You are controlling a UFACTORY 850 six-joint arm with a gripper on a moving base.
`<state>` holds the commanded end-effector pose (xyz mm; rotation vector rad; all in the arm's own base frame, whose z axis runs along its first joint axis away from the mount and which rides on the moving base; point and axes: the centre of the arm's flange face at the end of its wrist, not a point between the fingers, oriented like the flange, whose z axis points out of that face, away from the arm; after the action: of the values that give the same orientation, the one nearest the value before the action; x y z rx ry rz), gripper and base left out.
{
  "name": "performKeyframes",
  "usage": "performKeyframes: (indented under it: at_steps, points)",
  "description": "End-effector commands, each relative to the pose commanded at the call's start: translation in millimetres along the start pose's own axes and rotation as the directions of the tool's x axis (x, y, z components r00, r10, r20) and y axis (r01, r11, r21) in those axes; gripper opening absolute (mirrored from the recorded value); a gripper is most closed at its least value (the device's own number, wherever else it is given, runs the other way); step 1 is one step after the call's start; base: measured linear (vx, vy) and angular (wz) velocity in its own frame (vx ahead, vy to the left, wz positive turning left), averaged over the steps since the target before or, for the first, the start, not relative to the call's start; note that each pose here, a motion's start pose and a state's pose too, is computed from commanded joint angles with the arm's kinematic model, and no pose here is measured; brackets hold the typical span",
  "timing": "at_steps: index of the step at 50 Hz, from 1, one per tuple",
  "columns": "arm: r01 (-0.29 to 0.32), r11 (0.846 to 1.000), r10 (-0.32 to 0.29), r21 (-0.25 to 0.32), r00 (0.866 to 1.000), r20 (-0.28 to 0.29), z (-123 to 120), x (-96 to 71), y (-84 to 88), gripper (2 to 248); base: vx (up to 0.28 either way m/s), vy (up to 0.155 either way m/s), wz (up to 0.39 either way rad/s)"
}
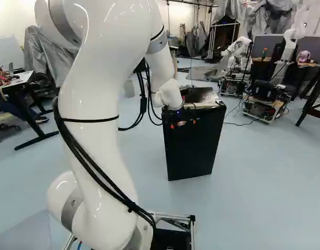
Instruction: Grab a drink from the fridge
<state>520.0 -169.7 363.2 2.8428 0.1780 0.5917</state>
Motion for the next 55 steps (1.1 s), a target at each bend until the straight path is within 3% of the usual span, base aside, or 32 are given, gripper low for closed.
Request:
performKeyframes:
  at_steps: [31, 55]
  points:
    - [0.026, 1.0, -0.026, 0.006, 0.999, -0.02, 8.1, 22.6, -9.0, 247, 0.0, 0.0, 0.0]
    - [0.028, 1.0, -0.028, 0.006, 0.999, -0.022, 8.7, 24.3, -9.8, 247, 0.0, 0.0, 0.0]
